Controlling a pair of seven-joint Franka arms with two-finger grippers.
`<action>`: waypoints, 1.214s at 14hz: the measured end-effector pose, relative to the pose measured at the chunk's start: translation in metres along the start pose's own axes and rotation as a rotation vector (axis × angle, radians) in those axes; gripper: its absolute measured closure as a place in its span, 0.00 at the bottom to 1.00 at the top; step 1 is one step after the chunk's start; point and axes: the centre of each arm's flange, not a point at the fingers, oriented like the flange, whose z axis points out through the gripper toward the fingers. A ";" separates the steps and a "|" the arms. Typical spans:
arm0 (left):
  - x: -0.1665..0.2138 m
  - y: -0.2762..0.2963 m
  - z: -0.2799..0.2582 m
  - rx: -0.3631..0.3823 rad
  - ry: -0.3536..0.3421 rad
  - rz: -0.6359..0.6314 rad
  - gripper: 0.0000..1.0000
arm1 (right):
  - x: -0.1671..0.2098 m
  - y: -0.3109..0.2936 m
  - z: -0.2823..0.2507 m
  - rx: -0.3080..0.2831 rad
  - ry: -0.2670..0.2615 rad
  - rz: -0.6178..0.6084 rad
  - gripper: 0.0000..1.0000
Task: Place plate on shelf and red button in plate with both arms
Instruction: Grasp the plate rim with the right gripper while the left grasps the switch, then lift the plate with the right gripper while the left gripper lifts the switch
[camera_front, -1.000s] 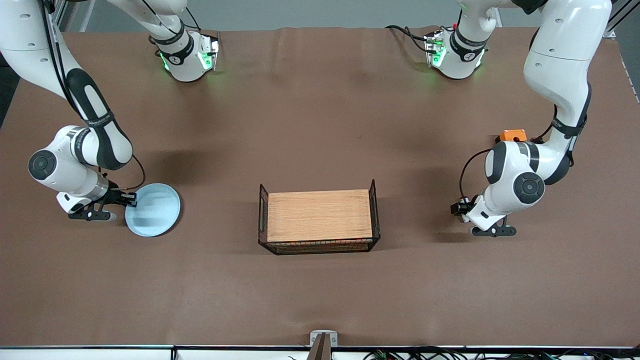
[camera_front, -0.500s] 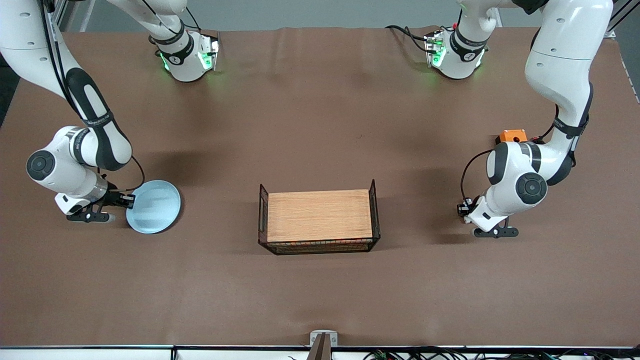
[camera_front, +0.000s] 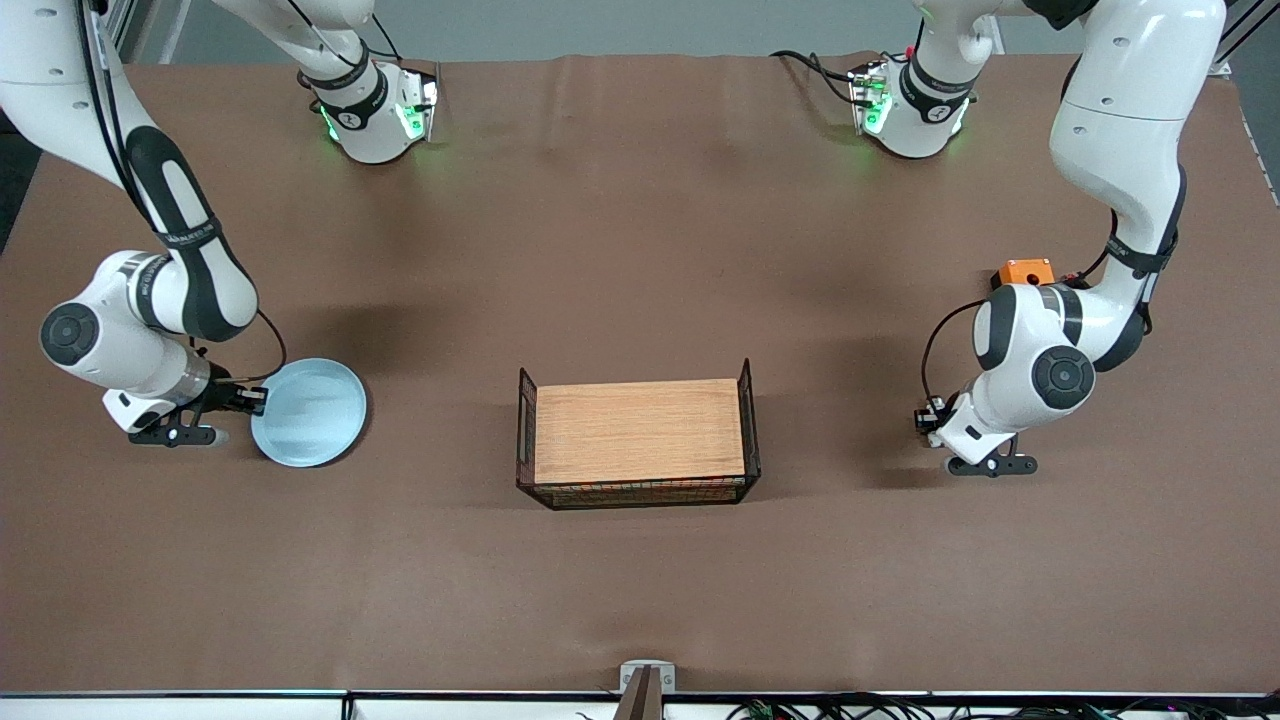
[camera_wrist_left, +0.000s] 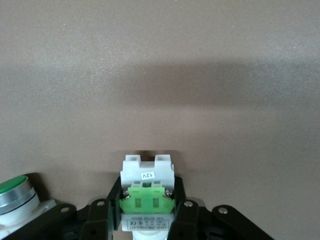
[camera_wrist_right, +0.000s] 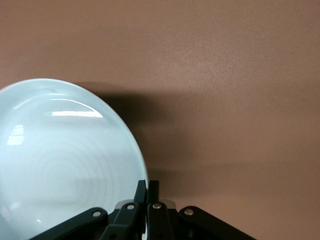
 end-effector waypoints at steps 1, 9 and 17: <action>0.000 0.000 0.000 0.000 0.000 0.000 0.59 | -0.002 -0.004 -0.018 0.006 -0.028 -0.006 0.97; 0.027 0.023 -0.103 0.020 -0.117 -0.091 0.59 | -0.061 -0.043 -0.183 0.013 -0.189 -0.033 0.97; -0.005 0.063 -0.294 -0.058 -0.071 -0.428 0.59 | -0.121 -0.135 -0.316 0.018 -0.286 0.150 0.97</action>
